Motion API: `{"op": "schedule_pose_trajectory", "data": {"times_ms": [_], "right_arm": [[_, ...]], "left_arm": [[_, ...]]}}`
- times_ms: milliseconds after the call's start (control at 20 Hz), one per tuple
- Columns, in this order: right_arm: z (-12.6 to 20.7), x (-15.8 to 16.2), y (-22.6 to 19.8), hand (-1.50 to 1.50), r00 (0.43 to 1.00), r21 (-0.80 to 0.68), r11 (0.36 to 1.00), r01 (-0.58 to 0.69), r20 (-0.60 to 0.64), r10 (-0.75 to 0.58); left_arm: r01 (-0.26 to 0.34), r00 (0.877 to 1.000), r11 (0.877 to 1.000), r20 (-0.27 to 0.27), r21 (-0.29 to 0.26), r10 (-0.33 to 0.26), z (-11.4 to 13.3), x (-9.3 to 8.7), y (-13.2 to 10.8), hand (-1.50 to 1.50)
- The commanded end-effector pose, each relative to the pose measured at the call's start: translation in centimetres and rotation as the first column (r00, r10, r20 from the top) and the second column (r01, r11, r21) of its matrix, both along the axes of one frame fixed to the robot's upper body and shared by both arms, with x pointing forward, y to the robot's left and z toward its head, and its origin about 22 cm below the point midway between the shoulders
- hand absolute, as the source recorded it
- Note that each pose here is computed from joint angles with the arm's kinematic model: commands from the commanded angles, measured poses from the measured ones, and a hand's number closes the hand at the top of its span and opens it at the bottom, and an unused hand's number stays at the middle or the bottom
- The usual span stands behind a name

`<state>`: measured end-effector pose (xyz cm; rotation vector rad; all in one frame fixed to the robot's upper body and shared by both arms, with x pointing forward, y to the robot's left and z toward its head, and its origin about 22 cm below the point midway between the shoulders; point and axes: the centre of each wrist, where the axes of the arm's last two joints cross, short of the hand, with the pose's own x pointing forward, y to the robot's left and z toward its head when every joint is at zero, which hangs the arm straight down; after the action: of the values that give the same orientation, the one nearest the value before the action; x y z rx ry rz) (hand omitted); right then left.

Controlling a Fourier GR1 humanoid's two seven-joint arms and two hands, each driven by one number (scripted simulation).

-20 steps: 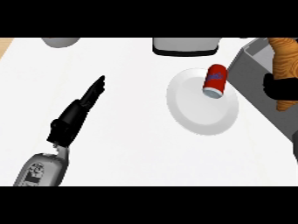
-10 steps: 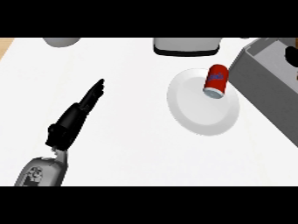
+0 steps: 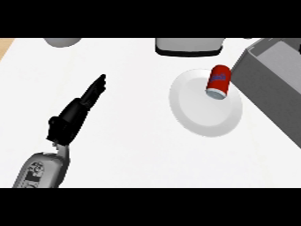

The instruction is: Pick the croissant from the plate and place it in the cardboard box

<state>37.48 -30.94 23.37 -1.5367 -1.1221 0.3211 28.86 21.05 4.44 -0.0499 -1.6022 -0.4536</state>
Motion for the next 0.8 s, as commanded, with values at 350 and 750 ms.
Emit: {"op": "schedule_pose_trajectory", "data": {"times_ms": [350, 750], "right_arm": [[-7.9, 4.6, -2.5, 1.50, 0.994, 0.096, 0.994, 0.045, -0.103, -0.035], [-11.8, 4.0, -7.0, -1.50, 0.998, 0.322, 0.946, 0.048, -0.052, -0.033]], "left_arm": [[0.018, 1.000, 1.000, 0.009, -0.001, -0.018, 0.6, -0.3, -0.1, 0.00], [0.024, 1.000, 1.000, 0.002, 0.011, -0.024, 1.3, -0.4, -1.9, 0.00]]}}
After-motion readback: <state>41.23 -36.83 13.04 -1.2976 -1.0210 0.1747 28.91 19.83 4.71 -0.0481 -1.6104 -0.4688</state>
